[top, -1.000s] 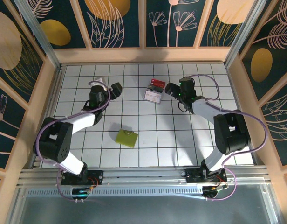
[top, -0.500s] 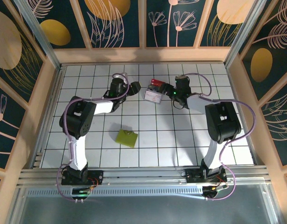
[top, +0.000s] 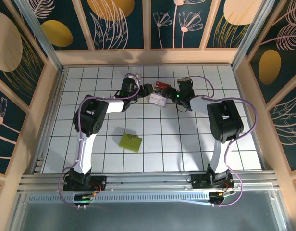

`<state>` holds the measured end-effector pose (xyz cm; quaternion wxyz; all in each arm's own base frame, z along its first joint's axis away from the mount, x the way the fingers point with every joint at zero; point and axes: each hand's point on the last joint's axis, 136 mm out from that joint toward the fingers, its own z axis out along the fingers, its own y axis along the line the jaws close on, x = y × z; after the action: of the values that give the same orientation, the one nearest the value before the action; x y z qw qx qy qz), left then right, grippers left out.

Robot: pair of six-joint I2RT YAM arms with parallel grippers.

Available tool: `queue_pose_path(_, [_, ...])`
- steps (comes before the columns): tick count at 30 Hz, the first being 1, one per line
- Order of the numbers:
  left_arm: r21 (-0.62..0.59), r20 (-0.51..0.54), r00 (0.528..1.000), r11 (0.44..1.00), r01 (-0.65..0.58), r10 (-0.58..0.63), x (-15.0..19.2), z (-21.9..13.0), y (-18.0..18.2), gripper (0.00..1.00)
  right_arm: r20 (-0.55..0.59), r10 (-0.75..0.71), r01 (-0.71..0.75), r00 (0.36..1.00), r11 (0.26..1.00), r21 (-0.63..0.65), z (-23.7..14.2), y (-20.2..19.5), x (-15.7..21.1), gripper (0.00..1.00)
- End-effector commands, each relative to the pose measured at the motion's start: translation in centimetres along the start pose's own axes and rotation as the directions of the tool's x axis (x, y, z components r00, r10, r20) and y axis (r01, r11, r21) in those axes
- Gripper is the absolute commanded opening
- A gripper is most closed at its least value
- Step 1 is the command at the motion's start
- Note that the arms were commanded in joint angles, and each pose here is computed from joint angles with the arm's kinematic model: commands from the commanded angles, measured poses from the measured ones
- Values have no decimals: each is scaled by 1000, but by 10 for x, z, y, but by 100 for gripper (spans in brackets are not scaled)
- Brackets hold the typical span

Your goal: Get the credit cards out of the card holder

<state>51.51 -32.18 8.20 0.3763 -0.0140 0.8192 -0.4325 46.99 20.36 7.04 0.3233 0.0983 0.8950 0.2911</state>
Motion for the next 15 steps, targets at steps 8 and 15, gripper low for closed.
queue_pose_path(8, [63, -70, 997, 998, -8, 12, 27, 11, -20, 40, -21, -27, 25, 999, 994, -104, 11, 27, 3, 58])
queue_pose_path(15, [62, -75, 997, 998, 4, 0, 42, -4, -23, 33, -54, -55, 46, 997, 987, -156, 11, 43, 16, 47])
